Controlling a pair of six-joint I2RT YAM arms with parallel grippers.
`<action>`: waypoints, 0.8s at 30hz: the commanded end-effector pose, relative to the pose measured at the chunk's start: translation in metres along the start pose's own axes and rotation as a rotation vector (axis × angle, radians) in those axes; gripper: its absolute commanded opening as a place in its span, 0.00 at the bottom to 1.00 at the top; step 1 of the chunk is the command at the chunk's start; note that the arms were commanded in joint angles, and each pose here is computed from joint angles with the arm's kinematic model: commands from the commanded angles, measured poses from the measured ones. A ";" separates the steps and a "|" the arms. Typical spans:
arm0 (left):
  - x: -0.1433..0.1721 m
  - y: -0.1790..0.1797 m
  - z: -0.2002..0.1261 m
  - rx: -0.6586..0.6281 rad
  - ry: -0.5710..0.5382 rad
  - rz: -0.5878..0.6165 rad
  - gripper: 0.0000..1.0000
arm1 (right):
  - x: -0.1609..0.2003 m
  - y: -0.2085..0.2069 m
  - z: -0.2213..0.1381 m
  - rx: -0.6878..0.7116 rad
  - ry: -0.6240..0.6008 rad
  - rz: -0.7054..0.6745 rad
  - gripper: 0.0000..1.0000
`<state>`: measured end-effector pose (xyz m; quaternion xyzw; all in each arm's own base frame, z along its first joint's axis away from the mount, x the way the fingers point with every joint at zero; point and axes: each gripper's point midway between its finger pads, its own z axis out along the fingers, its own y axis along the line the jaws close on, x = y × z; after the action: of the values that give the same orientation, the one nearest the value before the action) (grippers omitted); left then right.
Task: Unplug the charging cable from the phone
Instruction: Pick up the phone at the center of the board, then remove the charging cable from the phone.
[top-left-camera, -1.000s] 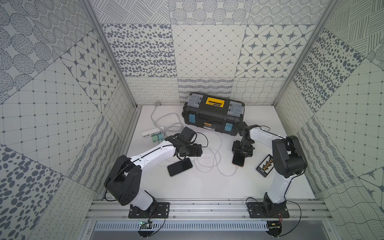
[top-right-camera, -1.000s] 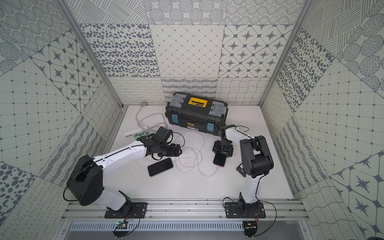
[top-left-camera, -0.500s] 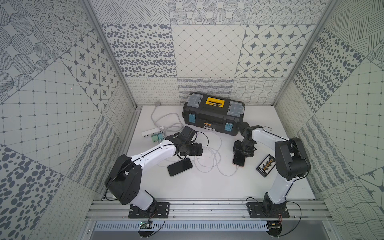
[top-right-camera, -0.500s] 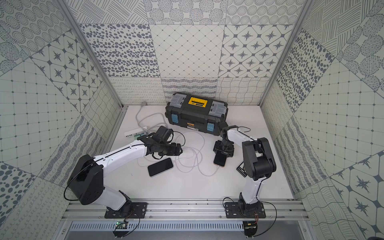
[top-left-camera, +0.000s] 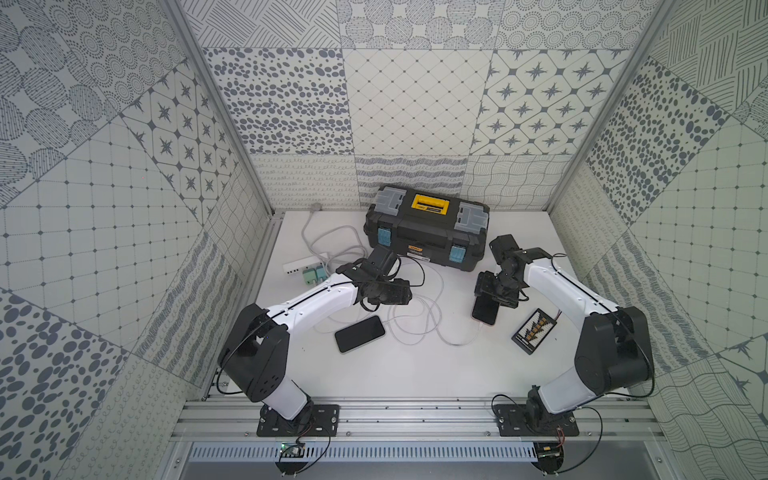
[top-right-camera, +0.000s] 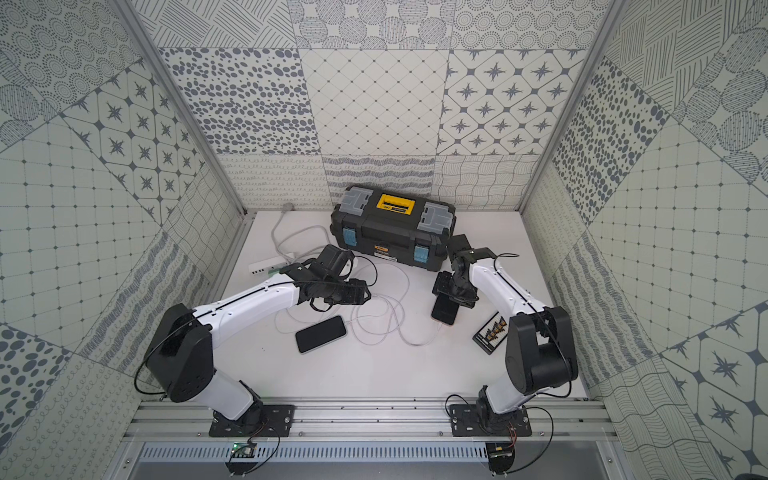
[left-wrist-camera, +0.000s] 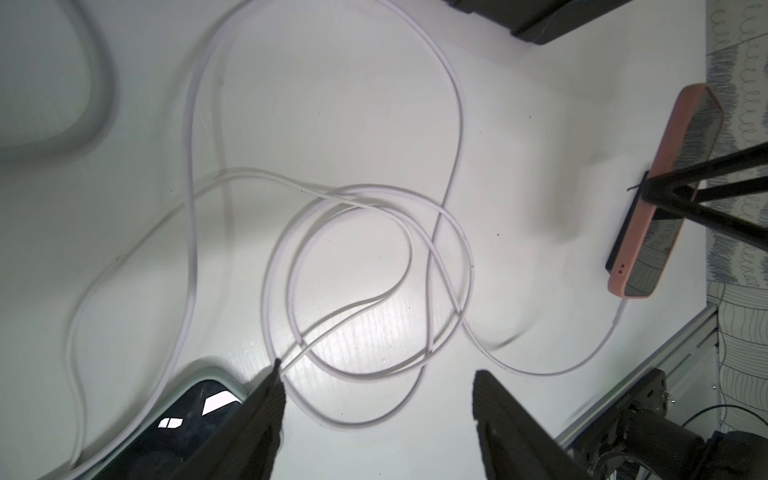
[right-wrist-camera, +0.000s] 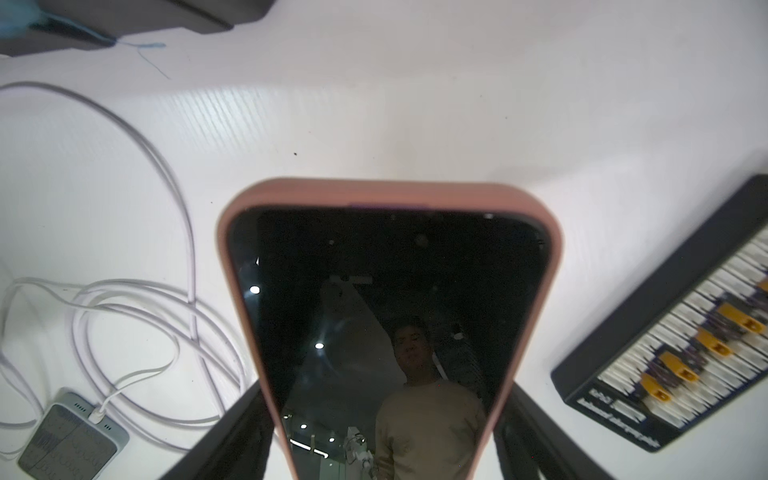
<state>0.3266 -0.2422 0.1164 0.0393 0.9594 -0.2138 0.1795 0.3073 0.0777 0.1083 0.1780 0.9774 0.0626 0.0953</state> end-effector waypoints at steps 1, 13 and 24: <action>-0.015 -0.037 -0.001 0.108 -0.032 0.092 0.69 | -0.018 0.004 -0.038 -0.038 -0.107 0.030 0.59; -0.028 -0.130 0.001 0.334 -0.105 0.301 0.64 | -0.042 0.012 -0.082 -0.111 -0.227 0.116 0.59; -0.022 -0.182 0.014 0.433 -0.090 0.411 0.63 | -0.055 0.017 -0.107 -0.143 -0.303 0.155 0.59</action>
<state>0.3299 -0.3845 0.1700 0.2103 0.8872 -0.3382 0.2332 0.3316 0.0671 0.1926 0.2402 0.9455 0.0951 0.1982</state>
